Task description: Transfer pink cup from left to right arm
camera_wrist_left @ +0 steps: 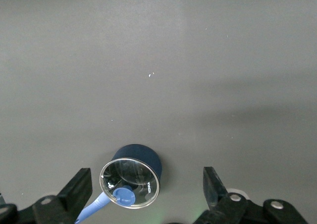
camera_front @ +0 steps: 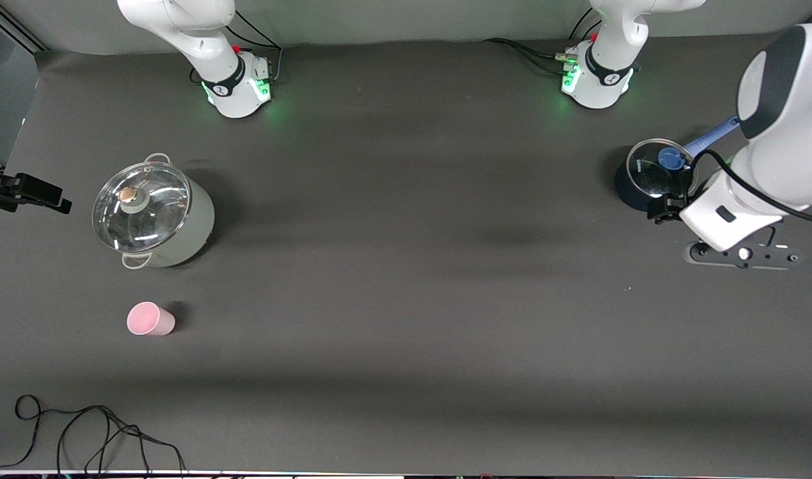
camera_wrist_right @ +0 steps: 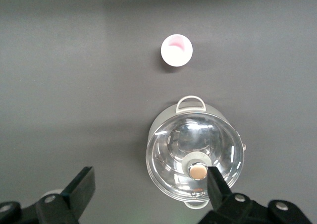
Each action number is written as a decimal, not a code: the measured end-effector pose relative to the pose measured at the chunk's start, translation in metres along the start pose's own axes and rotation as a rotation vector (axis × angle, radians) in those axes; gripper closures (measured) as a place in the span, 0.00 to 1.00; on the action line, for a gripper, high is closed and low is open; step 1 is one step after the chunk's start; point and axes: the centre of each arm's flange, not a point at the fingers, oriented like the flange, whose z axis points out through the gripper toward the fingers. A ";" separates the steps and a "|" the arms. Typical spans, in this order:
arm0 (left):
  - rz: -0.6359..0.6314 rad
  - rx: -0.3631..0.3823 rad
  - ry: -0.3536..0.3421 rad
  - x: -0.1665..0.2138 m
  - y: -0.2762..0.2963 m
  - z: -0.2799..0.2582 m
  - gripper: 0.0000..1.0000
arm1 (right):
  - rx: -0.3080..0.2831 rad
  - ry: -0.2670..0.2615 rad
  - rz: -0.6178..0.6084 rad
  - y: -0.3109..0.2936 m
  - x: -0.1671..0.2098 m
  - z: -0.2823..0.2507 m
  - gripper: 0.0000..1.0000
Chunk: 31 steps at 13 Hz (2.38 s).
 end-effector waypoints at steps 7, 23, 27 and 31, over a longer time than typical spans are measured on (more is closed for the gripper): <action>0.014 0.016 0.064 -0.027 0.004 0.016 0.00 | 0.007 0.070 0.011 -0.009 -0.014 -0.029 0.00; 0.008 -0.161 0.088 -0.033 -0.017 -0.033 0.00 | 0.003 0.060 -0.133 -0.044 -0.011 -0.017 0.00; 0.014 -0.159 0.064 -0.035 -0.017 -0.031 0.00 | 0.001 0.056 -0.189 -0.044 -0.011 -0.015 0.00; 0.015 -0.159 0.061 -0.034 -0.017 -0.030 0.00 | 0.001 0.055 -0.195 -0.043 -0.011 -0.015 0.00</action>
